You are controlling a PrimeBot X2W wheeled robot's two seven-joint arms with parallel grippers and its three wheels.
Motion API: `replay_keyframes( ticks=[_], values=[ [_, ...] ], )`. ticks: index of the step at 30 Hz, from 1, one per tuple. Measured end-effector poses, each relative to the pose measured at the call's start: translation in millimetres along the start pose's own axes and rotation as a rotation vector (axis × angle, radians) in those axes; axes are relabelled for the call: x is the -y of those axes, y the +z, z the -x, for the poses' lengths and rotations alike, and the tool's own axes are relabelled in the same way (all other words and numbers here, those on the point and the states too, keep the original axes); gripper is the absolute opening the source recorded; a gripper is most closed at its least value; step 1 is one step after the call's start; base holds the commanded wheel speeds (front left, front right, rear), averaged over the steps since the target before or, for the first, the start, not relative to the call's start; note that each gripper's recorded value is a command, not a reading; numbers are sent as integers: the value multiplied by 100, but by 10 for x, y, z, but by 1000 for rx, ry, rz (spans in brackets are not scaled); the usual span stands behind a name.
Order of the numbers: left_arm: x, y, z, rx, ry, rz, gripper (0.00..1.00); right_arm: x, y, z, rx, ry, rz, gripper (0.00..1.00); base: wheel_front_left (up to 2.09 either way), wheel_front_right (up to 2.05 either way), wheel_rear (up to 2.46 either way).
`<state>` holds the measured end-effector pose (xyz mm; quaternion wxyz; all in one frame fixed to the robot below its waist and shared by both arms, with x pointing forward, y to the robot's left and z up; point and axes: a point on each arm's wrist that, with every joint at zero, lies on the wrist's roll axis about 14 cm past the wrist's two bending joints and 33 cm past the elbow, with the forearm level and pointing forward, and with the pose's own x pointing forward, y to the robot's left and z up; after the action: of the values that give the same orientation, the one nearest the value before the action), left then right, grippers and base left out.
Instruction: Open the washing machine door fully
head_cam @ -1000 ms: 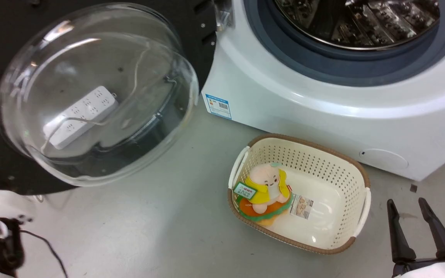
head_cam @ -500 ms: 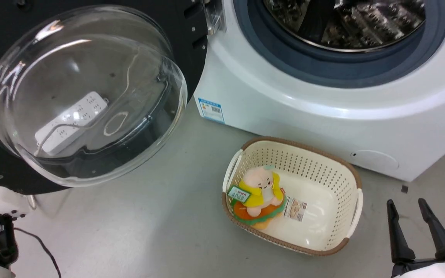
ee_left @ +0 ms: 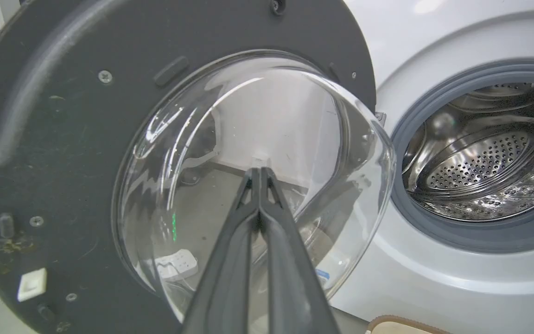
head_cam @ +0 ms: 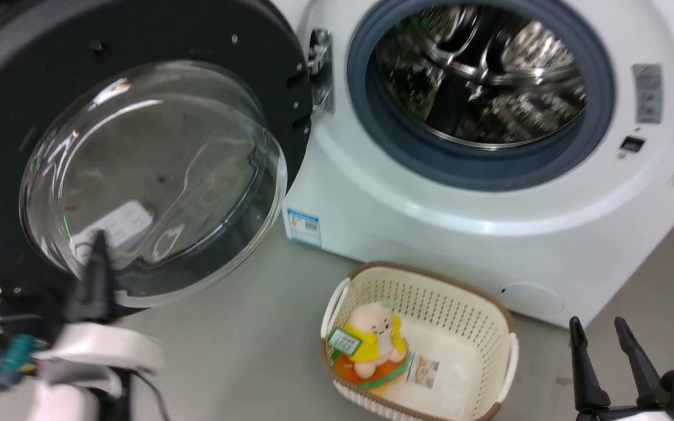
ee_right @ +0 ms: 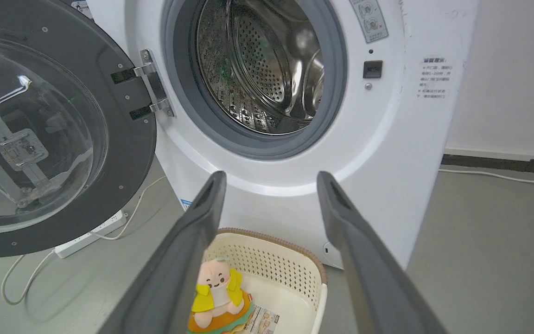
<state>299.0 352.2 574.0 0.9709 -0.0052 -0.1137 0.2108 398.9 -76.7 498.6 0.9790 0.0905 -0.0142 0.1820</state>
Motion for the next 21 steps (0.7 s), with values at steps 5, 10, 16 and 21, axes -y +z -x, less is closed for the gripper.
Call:
replay_keyframes(
  ticks=[5,10,16,21],
  values=[
    [592,-12,177,-11,-140,77,0,74,195,135,61,-37,11,100,0,0,0],
    [921,-110,303,-46,-226,104,0,161,314,249,97,-73,16,100,0,0,0],
    [1320,-279,451,-84,-334,131,0,321,445,436,139,-135,27,100,0,0,0],
    [1576,-428,559,-124,-403,140,0,467,490,598,151,-192,43,100,0,0,0]
  ],
)
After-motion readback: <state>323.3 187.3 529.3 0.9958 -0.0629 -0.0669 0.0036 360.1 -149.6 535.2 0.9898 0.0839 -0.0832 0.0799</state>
